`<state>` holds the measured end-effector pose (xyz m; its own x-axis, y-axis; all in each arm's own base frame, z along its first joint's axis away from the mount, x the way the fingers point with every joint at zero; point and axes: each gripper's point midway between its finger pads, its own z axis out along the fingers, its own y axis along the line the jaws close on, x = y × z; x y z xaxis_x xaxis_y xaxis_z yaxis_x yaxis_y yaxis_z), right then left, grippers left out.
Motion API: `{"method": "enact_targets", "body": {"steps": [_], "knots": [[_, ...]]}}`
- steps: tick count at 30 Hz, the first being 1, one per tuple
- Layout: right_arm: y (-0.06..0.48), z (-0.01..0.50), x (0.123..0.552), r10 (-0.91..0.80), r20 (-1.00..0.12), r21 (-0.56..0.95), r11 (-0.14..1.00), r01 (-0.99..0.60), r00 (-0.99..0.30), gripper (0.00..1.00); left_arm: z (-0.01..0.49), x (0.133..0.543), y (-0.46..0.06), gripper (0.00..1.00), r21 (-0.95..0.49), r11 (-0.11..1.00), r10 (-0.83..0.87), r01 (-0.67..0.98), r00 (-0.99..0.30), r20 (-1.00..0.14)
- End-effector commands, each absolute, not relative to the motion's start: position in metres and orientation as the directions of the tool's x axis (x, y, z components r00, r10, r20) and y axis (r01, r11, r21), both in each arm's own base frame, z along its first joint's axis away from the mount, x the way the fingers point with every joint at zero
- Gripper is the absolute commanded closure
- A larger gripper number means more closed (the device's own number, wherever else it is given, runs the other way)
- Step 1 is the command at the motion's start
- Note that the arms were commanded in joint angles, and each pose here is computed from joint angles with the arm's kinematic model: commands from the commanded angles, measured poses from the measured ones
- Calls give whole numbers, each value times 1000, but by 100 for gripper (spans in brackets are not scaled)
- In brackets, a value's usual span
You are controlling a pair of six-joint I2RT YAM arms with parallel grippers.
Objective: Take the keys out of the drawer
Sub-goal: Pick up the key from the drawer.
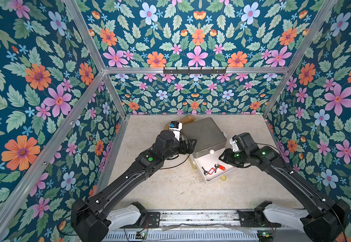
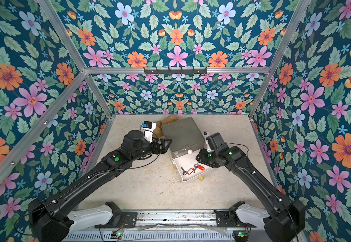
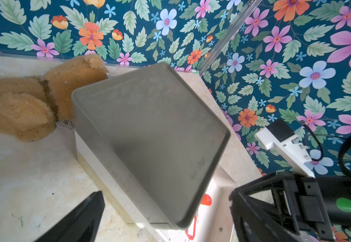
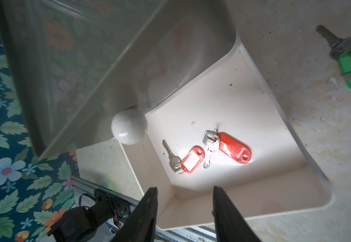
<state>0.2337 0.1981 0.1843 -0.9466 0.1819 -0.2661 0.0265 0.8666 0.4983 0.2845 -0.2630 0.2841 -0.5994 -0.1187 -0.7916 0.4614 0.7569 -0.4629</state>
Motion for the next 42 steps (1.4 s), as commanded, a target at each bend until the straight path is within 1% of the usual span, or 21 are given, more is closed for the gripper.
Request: {"method": "enact_targets", "body": {"steps": [1, 4, 9, 15, 25, 42], "knots": [[198, 173, 238, 156, -298, 429, 903, 14, -942, 55, 278, 283, -259, 1, -473, 761, -131, 443, -611, -781], [197, 164, 241, 162, -306, 406, 914, 25, -938, 57, 273, 280, -257, 0, -484, 760, -139, 433, -620, -772], [202, 149, 243, 166, -304, 412, 911, 28, -938, 63, 267, 276, -253, 1, -493, 761, -147, 421, -629, -764], [204, 137, 247, 174, -309, 413, 910, 33, -935, 67, 263, 273, -250, 1, -500, 762, -152, 412, -636, -757], [204, 122, 252, 164, -308, 383, 923, 36, -937, 70, 261, 273, -249, 1, -502, 764, -155, 405, -640, -753], [209, 113, 263, 152, -318, 362, 932, 29, -936, 75, 258, 271, -248, 0, -500, 768, -154, 400, -643, -750]]}}
